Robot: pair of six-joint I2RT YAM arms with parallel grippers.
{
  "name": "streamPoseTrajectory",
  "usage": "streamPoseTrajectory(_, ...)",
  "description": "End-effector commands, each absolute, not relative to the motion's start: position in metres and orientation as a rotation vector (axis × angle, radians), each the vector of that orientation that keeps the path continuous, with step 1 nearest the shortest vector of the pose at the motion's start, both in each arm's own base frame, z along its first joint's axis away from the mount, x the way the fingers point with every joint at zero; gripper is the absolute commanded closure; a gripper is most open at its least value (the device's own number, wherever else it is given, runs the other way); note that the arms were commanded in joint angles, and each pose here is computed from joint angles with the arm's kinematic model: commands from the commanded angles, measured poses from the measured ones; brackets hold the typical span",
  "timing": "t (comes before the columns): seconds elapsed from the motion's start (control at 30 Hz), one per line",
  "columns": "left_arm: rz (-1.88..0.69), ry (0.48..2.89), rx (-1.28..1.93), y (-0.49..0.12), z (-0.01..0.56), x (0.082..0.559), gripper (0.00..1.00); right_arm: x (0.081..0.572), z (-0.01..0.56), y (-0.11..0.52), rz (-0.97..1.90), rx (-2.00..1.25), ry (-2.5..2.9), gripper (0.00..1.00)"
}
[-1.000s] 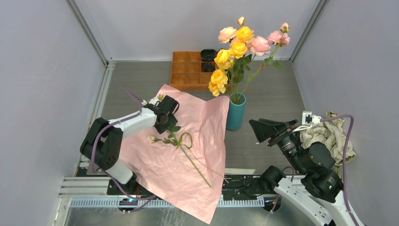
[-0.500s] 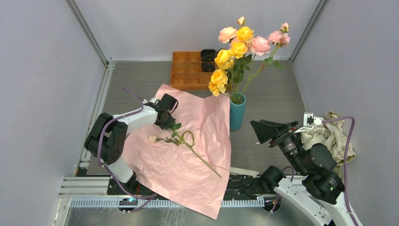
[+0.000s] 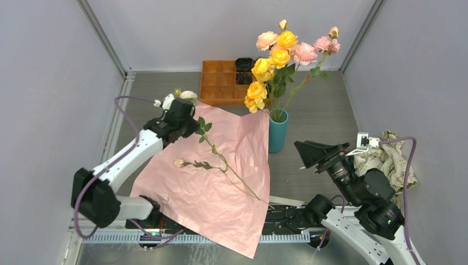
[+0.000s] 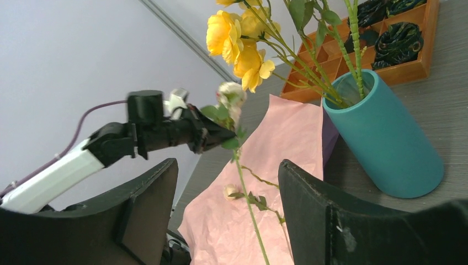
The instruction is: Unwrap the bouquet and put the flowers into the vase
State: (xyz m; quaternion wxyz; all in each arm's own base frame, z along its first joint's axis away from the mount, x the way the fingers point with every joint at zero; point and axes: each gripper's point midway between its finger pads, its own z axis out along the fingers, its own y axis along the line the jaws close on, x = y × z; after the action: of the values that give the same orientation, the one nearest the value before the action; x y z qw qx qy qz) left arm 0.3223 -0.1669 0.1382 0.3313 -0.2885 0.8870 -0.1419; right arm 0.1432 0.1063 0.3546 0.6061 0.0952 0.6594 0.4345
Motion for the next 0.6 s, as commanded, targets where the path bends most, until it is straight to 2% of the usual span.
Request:
streamPoseTrajectory(0.0,-0.531,2.074,-0.672,-0.162,0.242,0.326,1.00,0.142,0.366,0.105,1.039,0.245,1.484,0.28)
streamPoseTrajectory(0.27,-0.671,1.823,-0.553,-0.148,0.350,0.303,1.00,0.139,0.368,0.103,1.060,0.259,1.470,0.28)
streamPoseTrajectory(0.57,-0.713,1.697,-0.402,-0.150,0.394,0.298,1.00,0.130,0.369,0.093,1.069,0.274,1.454,0.28)
